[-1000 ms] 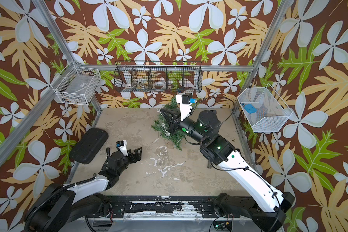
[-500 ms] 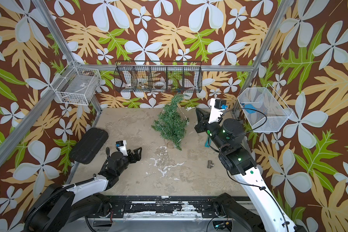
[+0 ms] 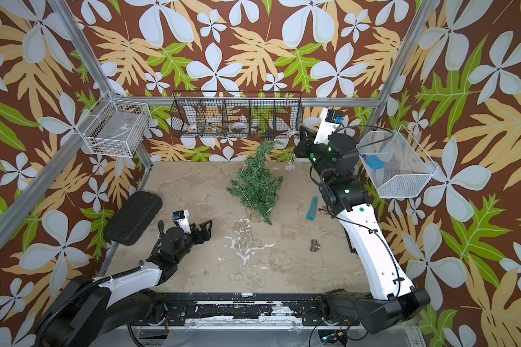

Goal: Remove string lights from the small christmas tree
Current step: Remove the light string from the Christmas tree.

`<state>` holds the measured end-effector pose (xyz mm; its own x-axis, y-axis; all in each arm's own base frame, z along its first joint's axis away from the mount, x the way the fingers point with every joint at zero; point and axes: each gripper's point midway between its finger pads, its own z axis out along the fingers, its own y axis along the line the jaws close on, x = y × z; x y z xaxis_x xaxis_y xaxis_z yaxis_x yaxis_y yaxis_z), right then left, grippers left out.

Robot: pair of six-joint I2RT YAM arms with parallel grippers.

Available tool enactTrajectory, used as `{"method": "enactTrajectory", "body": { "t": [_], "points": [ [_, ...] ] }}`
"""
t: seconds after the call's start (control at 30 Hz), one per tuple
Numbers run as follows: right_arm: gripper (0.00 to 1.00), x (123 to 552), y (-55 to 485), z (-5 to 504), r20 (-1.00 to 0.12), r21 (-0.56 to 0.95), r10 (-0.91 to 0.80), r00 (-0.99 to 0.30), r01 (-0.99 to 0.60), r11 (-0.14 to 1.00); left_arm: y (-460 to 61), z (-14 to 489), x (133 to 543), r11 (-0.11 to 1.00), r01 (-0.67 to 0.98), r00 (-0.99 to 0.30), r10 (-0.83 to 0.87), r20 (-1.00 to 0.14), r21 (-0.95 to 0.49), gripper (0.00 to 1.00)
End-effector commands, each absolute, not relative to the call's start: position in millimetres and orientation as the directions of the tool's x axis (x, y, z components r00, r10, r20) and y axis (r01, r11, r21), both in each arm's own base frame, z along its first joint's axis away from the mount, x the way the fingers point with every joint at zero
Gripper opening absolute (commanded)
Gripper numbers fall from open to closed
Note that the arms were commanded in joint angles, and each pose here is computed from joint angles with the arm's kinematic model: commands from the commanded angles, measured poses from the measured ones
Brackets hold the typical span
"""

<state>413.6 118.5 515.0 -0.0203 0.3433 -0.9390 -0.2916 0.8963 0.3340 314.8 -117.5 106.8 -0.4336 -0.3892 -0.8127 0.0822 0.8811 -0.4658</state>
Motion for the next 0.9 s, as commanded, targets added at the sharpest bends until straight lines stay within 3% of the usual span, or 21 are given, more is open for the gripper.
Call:
{"method": "enactTrajectory", "body": {
  "t": [0.0, 0.23, 0.47, 0.7, 0.87],
  "points": [
    [0.00, 431.0, 117.9, 534.2, -0.941, 0.309, 0.335, 0.046, -0.283, 0.908, -117.5, 109.6, 315.2, 0.881, 0.089, -0.425, -0.388, -0.818, -0.465, 0.92],
    [0.00, 480.6, 124.9, 565.1, -0.943, 0.276, 0.315, 0.104, -0.281, 0.919, -118.8, 110.5, 315.2, 0.878, 0.095, -0.426, -0.390, -0.817, -0.468, 0.92],
    [0.00, 505.4, 149.8, 611.9, -0.899, 0.307, 0.406, 0.166, -0.421, 0.853, -118.4, 111.1, 315.3, 0.879, 0.094, -0.423, -0.390, -0.818, -0.468, 0.92],
    [0.00, 504.0, 183.9, 629.2, -0.813, 0.368, 0.560, 0.160, -0.605, 0.707, -118.7, 110.6, 315.4, 0.878, 0.094, -0.425, -0.390, -0.817, -0.469, 0.92],
    [0.00, 482.5, 244.0, 637.2, -0.794, 0.337, 0.596, 0.117, -0.731, 0.593, -119.4, 109.4, 315.8, 0.879, 0.095, -0.430, -0.386, -0.816, -0.466, 0.92]
  ]
}}
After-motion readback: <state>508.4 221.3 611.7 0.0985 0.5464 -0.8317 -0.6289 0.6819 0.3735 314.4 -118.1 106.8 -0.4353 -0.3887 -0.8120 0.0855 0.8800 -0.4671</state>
